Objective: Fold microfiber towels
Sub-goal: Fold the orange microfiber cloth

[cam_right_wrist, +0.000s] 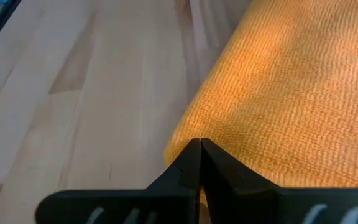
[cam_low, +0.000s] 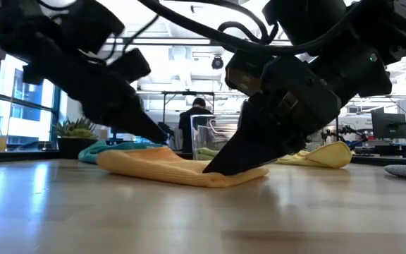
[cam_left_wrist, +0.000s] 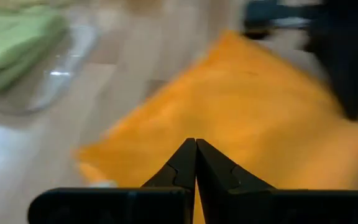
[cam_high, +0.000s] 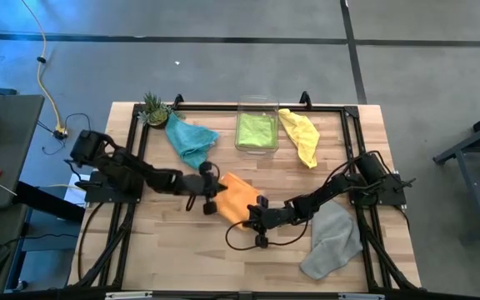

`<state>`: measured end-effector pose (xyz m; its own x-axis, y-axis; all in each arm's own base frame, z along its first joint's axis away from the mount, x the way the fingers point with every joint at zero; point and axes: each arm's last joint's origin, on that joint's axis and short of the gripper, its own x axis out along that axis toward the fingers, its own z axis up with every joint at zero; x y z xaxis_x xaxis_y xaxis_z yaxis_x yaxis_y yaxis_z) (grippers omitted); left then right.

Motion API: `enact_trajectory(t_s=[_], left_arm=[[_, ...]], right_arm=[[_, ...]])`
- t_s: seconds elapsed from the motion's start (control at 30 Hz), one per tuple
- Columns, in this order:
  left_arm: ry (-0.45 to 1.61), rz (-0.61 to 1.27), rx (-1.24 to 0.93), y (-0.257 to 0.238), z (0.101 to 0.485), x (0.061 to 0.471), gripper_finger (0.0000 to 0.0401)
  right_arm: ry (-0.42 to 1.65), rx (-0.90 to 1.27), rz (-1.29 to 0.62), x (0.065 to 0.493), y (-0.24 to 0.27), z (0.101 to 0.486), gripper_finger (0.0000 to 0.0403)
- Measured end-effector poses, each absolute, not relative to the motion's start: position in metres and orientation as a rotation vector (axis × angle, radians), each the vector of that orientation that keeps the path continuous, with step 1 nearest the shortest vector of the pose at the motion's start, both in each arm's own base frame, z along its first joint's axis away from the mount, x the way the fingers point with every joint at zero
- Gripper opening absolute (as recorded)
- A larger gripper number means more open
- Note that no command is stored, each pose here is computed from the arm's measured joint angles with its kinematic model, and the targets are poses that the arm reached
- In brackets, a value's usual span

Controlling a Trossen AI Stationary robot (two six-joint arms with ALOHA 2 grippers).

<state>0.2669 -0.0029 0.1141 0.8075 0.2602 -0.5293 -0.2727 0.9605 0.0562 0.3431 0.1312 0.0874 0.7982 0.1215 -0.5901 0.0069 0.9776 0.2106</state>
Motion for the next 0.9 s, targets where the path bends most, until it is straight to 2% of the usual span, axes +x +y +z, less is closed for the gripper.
enact_trajectory(t_s=[0.27, 0.6, 0.9], left_arm=[[0.650, 0.278, 0.012, 0.021, 0.108, 0.263, 0.0000], [0.739, 0.257, 0.023, 0.018, 0.092, 0.261, 0.0000], [0.743, 0.268, 0.022, 0.008, 0.089, 0.262, 0.0000]], right_arm=[[0.664, 0.219, 0.103, 0.342, 0.133, 0.087, 0.0005], [0.678, 0.210, 0.114, 0.342, 0.132, 0.086, 0.0005], [0.777, 0.167, 0.111, 0.331, 0.129, 0.101, 0.0005]])
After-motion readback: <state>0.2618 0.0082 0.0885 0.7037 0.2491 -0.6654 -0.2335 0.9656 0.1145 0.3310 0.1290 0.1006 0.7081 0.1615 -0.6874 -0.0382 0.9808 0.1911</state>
